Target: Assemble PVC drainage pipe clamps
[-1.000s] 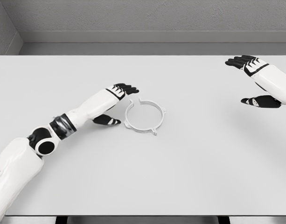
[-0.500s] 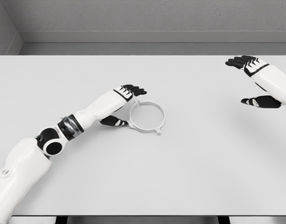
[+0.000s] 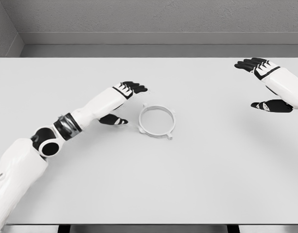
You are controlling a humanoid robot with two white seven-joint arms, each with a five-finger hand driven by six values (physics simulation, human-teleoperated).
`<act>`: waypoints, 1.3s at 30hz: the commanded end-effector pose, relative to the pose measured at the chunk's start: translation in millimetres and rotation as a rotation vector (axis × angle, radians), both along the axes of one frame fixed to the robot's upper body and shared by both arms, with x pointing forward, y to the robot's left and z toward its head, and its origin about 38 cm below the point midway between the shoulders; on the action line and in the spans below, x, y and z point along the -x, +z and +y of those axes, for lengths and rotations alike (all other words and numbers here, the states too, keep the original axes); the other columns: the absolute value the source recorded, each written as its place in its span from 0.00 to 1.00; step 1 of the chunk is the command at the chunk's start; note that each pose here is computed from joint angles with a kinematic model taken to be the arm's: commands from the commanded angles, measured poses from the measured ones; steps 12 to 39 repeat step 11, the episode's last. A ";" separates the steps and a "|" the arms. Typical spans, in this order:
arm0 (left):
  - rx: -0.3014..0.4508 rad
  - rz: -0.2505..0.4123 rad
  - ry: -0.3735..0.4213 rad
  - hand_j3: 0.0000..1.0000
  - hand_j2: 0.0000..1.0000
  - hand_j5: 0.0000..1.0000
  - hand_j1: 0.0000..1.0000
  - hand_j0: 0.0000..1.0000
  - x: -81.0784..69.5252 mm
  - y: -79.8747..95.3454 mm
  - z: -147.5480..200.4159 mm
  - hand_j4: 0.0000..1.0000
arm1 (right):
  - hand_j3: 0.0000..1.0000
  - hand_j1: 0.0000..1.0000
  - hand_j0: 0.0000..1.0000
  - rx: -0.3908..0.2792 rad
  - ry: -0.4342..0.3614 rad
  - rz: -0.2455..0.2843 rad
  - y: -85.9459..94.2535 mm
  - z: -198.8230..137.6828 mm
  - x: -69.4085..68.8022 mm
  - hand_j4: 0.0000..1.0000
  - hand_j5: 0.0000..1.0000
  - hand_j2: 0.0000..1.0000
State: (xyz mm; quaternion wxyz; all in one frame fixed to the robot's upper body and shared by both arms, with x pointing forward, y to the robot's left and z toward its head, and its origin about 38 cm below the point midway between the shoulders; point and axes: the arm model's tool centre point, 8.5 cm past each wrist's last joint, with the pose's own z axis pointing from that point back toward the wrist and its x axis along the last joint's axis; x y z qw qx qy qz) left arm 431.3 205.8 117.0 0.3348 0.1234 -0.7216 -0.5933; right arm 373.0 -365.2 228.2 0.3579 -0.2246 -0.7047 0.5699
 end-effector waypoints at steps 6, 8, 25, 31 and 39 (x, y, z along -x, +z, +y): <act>-0.221 -0.072 0.254 1.00 1.00 1.00 1.00 1.00 -7.0 51.9 163.8 1.00 | 1.00 1.00 1.00 -0.007 -0.001 0.001 0.3 -0.5 -0.1 1.00 1.00 1.00; -0.266 -0.077 0.284 1.00 1.00 1.00 1.00 1.00 -3.9 61.0 186.4 1.00 | 1.00 1.00 1.00 -0.008 -0.002 0.000 0.7 -0.9 -0.1 1.00 1.00 1.00; -0.267 -0.081 0.294 1.00 1.00 1.00 1.00 1.00 -3.8 63.8 190.6 1.00 | 1.00 1.00 1.00 -0.007 0.000 0.000 0.7 -0.2 0.0 1.00 1.00 1.00; -0.267 -0.081 0.294 1.00 1.00 1.00 1.00 1.00 -3.8 63.8 190.6 1.00 | 1.00 1.00 1.00 -0.007 0.000 0.000 0.7 -0.2 0.0 1.00 1.00 1.00; -0.267 -0.081 0.294 1.00 1.00 1.00 1.00 1.00 -3.8 63.8 190.6 1.00 | 1.00 1.00 1.00 -0.007 0.000 0.000 0.7 -0.2 0.0 1.00 1.00 1.00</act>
